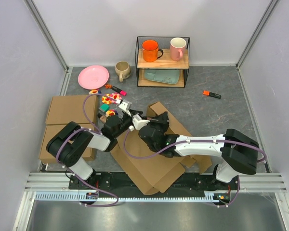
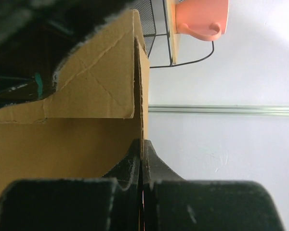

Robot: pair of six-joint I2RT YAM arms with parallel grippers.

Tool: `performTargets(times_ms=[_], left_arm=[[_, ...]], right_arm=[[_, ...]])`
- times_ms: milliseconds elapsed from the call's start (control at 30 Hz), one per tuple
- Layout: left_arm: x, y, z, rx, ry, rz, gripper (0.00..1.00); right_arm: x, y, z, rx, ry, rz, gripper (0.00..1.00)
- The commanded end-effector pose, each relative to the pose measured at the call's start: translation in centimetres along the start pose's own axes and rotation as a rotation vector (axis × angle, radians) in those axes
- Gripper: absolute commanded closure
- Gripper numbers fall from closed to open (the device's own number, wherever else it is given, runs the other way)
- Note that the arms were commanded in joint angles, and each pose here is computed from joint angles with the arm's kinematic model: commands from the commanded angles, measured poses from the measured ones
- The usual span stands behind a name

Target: Fold the paper box

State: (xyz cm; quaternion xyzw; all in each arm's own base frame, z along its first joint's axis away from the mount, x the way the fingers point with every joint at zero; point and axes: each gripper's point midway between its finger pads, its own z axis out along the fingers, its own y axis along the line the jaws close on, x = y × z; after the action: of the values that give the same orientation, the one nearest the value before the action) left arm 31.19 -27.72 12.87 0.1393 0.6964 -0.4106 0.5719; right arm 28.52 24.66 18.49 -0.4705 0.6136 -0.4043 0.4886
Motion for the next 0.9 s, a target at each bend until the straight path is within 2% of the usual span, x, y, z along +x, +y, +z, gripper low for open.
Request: performTargets(times_ms=[0, 133, 333, 567, 867], left_arm=[[-4.7, -0.2, -0.2, -0.005, -0.181, 0.089, 0.13], [-5.3, -0.8, -0.9, 0.009, -0.193, 0.098, 0.11], [-5.4, -1.4, -1.3, 0.024, -0.154, 0.138, 0.1], [-5.1, -1.5, -1.3, 0.029, -0.096, 0.199, 0.09], [-3.0, -0.9, -1.2, 0.017, -0.046, 0.173, 0.1]], right_arm=[[-0.7, 3.9, -0.9, -0.141, -0.077, -0.012, 1.0], [-1.0, 3.5, -1.2, -0.161, -0.092, 0.039, 1.0], [-0.9, 3.3, -1.4, -0.19, -0.095, 0.042, 1.0], [-1.6, 1.4, -1.7, -0.211, -0.121, 0.123, 1.0], [-2.7, -0.8, -1.9, -0.234, -0.148, 0.219, 1.0]])
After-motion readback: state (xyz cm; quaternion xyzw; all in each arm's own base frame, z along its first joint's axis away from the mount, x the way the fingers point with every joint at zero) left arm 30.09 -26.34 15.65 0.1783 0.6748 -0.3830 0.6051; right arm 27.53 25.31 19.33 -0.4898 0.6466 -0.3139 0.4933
